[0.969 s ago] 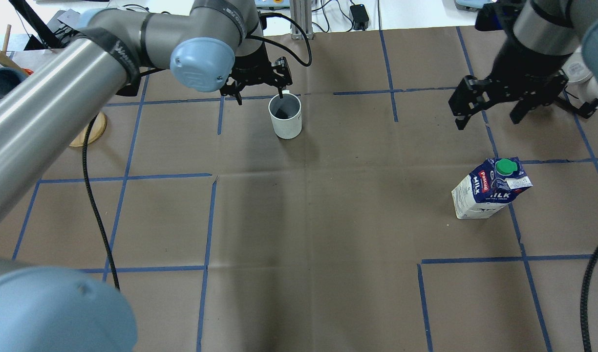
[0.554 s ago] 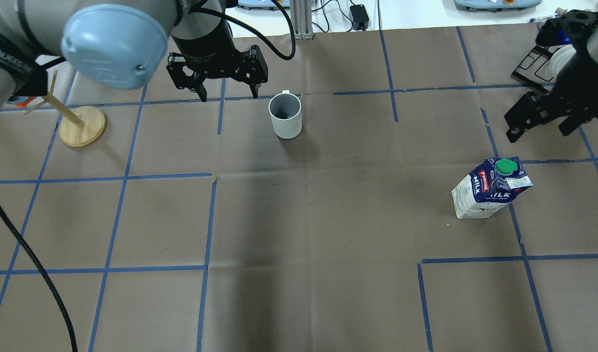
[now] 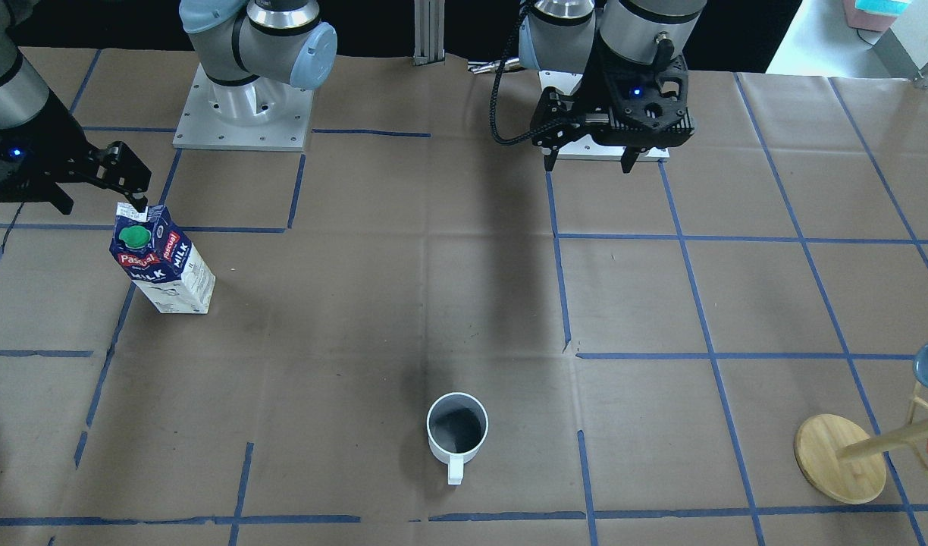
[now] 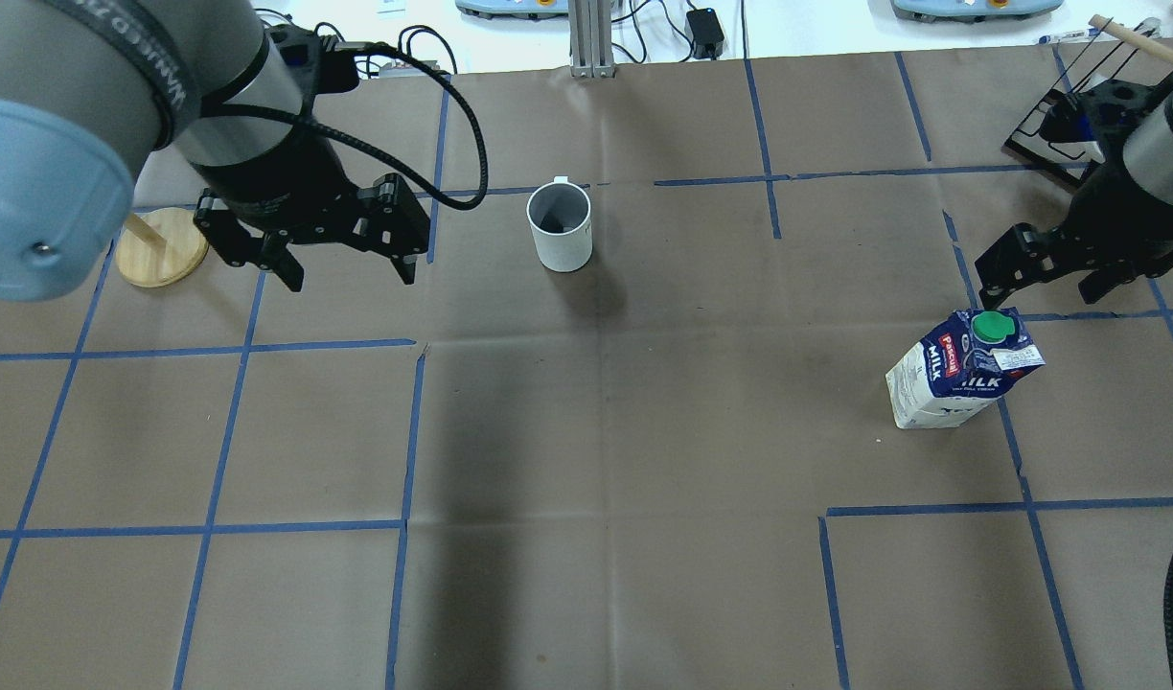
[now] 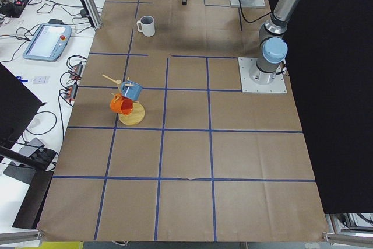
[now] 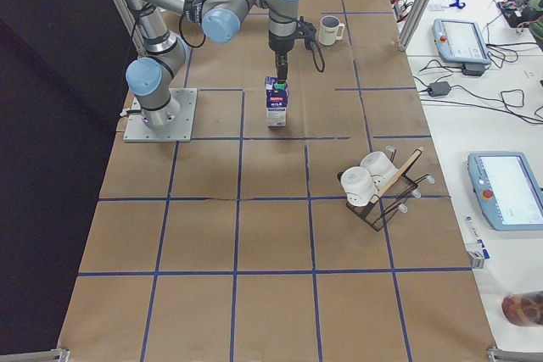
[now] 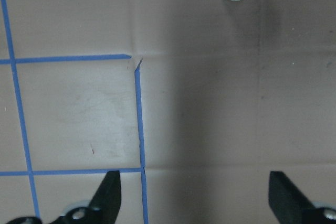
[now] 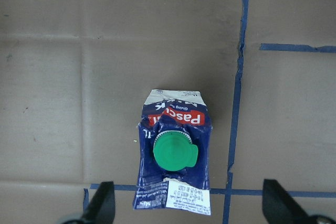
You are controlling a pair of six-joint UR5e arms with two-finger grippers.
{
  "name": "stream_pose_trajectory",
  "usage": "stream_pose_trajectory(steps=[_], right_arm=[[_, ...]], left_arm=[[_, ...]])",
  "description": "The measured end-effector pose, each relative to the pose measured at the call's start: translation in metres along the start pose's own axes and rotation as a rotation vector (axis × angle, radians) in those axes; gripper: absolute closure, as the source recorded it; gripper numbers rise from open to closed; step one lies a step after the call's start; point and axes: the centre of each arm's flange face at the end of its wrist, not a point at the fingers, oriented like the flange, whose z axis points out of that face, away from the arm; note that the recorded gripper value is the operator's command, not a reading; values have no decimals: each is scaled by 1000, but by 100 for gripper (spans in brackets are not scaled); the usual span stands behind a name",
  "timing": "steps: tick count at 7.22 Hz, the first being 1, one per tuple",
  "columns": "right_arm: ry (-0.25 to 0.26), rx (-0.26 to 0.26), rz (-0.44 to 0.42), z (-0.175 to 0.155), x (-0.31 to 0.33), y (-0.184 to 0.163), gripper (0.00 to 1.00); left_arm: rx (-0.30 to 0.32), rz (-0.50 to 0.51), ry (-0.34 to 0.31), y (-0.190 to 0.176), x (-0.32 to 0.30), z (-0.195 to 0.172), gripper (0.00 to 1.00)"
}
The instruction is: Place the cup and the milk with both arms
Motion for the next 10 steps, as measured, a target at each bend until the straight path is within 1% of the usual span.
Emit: stream_pose_trajectory(steps=[2,3,5,6,7,8,9,10], right_arm=[[-4,8,32,23,-3,2,0],[-9,17,37,31,-4,4,0],[-16,12,39,53,-6,5,0],[-12,13,40,62,-5,5,0],[-9,8,40,70,-5,5,0],[-11,-3,40,78,-5,5,14],[-12,-10,40,82,-4,5,26],[-12,-14,44,83,-4,5,31]], left_arm=[[-13,27,3,15,-37,7,0],[-16,39,4,19,-43,10,0],[-10,47,-1,23,-45,11,0],[-4,45,-14,23,-46,8,0],[-4,39,-55,20,-50,7,0],[-10,32,-92,18,-53,10,0],[-12,29,-90,20,-53,12,0],[-11,28,-81,21,-52,13,0]])
